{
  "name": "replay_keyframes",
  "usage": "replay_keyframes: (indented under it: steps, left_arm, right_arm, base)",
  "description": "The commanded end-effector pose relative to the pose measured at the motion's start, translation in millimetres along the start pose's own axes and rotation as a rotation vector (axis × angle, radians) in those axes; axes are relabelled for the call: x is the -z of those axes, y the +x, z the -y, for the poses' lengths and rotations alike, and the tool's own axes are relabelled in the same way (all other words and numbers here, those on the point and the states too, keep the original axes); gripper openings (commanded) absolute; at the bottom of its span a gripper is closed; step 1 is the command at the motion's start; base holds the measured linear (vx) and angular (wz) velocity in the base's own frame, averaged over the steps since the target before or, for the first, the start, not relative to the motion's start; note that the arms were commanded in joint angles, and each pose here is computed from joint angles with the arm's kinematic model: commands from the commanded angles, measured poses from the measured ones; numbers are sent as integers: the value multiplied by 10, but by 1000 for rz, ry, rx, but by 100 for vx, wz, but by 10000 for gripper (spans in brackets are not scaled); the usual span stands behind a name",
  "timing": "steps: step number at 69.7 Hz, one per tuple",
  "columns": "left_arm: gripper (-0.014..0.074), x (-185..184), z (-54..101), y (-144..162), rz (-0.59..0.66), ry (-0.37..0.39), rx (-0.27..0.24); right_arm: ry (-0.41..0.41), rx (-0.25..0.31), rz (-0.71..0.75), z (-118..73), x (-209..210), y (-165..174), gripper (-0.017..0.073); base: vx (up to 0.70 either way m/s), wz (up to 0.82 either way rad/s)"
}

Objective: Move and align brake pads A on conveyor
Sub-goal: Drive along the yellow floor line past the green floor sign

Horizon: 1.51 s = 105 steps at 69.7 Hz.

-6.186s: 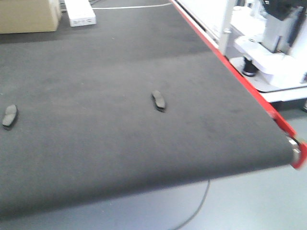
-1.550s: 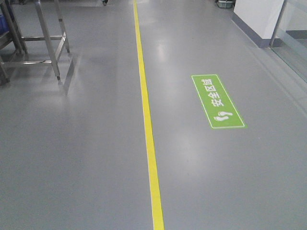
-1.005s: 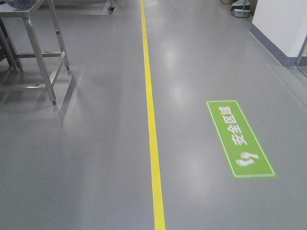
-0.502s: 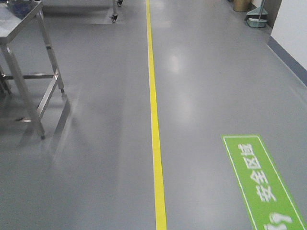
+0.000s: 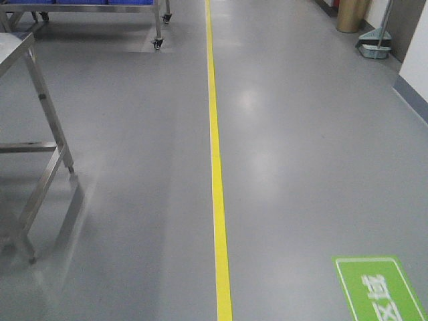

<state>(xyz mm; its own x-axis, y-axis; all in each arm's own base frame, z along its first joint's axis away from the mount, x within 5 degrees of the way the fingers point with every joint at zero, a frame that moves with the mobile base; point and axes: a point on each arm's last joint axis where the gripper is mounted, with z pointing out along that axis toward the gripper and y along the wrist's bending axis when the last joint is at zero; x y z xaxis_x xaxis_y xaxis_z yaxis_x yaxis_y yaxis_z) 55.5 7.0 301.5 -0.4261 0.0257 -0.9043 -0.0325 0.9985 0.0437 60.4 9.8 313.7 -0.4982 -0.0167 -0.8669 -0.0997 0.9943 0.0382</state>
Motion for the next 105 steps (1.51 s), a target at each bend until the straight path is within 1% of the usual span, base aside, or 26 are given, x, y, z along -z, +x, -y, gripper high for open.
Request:
replay_keyframes:
  steps: [1, 67, 91, 105]
  left_arm:
    - [554, 29, 2, -129, 83, 5, -2]
    - [554, 27, 3, -129, 82, 5, -2]
    - [554, 21, 4, -131, 80, 5, -2]
    - [554, 21, 4, -131, 80, 5, -2]
  right_arm:
    - [8, 10, 84, 4, 40, -128, 578]
    - [9, 11, 84, 5, 40, -128, 578]
    - [8, 10, 84, 4, 40, -128, 578]
    - [8, 10, 84, 4, 40, -128, 578]
  base:
    - [82, 4]
    - [75, -2]
    - [53, 3]
    - [39, 24]
